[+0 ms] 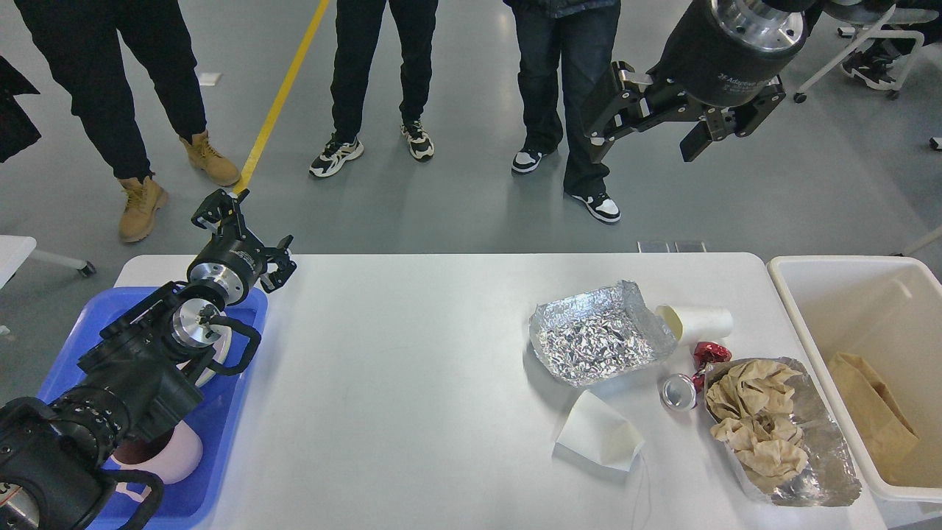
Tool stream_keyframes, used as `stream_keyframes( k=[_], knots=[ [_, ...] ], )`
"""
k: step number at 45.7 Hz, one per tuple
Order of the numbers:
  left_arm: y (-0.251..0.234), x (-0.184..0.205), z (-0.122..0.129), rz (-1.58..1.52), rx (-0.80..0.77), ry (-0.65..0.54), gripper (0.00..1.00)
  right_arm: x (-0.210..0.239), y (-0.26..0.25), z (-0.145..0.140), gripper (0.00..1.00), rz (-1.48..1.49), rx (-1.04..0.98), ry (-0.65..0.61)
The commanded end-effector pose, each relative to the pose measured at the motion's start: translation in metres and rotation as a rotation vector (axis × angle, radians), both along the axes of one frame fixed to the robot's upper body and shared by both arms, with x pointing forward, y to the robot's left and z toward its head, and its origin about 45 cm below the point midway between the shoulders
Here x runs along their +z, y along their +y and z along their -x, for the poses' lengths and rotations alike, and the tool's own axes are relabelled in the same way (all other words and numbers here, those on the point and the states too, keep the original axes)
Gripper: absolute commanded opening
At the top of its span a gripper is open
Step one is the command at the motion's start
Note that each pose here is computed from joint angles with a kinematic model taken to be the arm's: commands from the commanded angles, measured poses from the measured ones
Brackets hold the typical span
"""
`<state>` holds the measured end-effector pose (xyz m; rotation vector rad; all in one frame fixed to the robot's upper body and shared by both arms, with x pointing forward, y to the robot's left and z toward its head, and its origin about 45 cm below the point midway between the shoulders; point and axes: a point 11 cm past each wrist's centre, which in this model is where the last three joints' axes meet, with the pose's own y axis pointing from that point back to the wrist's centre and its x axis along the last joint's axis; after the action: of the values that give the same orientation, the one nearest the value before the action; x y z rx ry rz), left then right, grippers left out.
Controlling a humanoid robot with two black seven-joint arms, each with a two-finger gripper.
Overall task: Tidy desktop
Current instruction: 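Bring the right gripper back above the table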
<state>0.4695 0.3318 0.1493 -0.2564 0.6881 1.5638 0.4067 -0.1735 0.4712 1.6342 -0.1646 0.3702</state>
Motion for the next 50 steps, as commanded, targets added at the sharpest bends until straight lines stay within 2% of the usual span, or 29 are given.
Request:
stream_keyframes(
  k=[1, 13, 50],
  knots=[
    [0.000, 0.000, 0.000, -0.001, -0.001, 0.000, 0.97, -0.009, 0.000, 0.000, 1.00, 0.004, 0.000, 0.020],
    [0.000, 0.000, 0.000, -0.001, -0.001, 0.000, 0.97, -0.029, -0.005, -0.002, 1.00, 0.004, -0.008, 0.064],
    [0.000, 0.000, 0.000, -0.001, -0.001, 0.000, 0.97, -0.031, -0.009, -0.002, 1.00, 0.017, -0.015, 0.069]
  ],
)
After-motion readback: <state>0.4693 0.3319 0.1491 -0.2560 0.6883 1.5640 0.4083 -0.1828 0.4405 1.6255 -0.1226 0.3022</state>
